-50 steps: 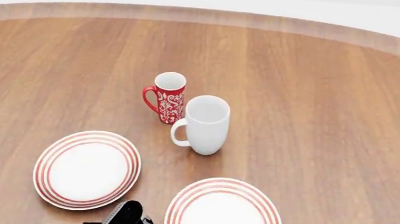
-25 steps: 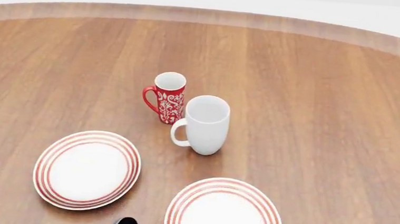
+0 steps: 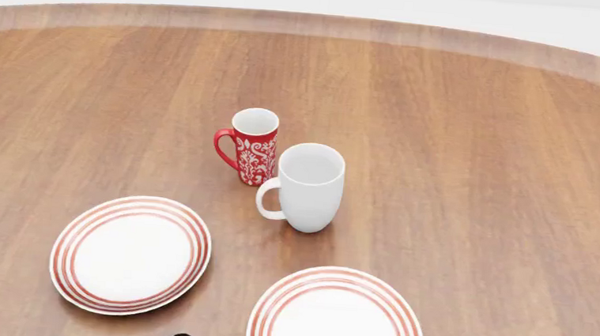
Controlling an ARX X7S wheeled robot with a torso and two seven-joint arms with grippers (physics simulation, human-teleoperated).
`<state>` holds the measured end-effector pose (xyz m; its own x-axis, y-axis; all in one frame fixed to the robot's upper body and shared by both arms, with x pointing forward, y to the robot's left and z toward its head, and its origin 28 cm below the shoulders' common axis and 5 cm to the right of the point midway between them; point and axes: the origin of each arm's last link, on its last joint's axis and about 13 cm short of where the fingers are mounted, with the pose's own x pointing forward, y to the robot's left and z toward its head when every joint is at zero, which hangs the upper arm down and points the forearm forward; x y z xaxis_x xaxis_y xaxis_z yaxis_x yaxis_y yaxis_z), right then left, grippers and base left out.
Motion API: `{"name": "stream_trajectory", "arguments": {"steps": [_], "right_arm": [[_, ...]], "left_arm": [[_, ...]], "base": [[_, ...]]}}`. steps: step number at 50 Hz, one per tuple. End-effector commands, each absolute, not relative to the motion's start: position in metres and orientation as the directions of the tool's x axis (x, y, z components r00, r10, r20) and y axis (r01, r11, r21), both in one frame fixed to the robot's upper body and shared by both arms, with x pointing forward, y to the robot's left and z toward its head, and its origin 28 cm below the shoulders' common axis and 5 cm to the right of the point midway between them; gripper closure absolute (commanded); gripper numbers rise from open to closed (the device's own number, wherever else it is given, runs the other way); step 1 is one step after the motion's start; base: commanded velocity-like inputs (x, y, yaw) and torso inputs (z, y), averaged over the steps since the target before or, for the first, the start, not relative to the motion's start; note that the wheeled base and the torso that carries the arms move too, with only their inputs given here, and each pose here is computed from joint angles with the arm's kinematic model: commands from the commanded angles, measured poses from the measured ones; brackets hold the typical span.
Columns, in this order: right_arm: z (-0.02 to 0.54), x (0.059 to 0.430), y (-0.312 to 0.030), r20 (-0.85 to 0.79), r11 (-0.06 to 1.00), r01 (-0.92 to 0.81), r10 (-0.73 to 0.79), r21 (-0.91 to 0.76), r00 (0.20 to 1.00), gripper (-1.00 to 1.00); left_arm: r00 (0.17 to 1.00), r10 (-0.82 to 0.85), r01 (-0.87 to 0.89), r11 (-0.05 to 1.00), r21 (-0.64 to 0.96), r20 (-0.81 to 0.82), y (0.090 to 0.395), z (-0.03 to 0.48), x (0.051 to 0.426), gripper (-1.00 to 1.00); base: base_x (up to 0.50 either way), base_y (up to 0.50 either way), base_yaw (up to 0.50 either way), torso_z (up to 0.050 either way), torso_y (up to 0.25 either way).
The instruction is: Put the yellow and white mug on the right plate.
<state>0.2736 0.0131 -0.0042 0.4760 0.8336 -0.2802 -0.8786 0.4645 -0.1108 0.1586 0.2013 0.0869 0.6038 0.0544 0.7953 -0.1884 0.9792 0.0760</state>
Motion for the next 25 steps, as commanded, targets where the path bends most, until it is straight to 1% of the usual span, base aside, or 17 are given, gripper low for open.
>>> {"name": "stream_trajectory", "arguments": {"steps": [1, 16, 17, 18, 19, 25], "right_arm": [[-0.003, 0.277, 0.022, -0.254, 0.483, -0.873, 0.837, -0.075, 0.485, -1.00], [-0.019, 0.270, 0.028, -0.284, 0.501, -0.865, 0.824, -0.039, 0.490, -1.00], [-0.020, 0.268, 0.028, -0.288, 0.501, -0.865, 0.824, -0.034, 0.489, -1.00], [-0.020, 0.267, 0.029, -0.291, 0.501, -0.865, 0.823, -0.032, 0.487, -1.00], [-0.022, 0.265, 0.029, -0.297, 0.500, -0.866, 0.823, -0.027, 0.485, -1.00], [-0.025, 0.264, 0.029, -0.307, 0.508, -0.861, 0.817, -0.018, 0.488, -1.00]], "left_arm": [[0.664, -0.024, -0.209, 0.954, 0.216, 0.747, 0.204, 0.104, 0.156, -1.00], [0.665, -0.021, -0.210, 0.954, 0.214, 0.747, 0.207, 0.103, 0.150, -1.00], [0.560, 0.076, -0.258, 0.962, 0.087, 0.825, 0.201, 0.097, 0.170, -1.00], [0.553, 0.105, -0.254, 0.966, 0.047, 0.826, 0.203, 0.075, 0.171, -1.00], [0.576, 0.081, -0.219, 0.974, 0.059, 0.813, 0.203, 0.063, 0.168, -1.00], [0.580, 0.078, -0.216, 0.975, 0.061, 0.811, 0.201, 0.073, 0.164, -1.00]], "base": [[0.00, 0.00, 0.00, 0.000, 0.000], [0.00, 0.00, 0.00, 0.000, 0.000], [0.00, 0.00, 0.00, 0.000, 0.000], [0.00, 0.00, 0.00, 0.000, 0.000], [0.00, 0.00, 0.00, 0.000, 0.000], [0.00, 0.00, 0.00, 0.000, 0.000]]}}
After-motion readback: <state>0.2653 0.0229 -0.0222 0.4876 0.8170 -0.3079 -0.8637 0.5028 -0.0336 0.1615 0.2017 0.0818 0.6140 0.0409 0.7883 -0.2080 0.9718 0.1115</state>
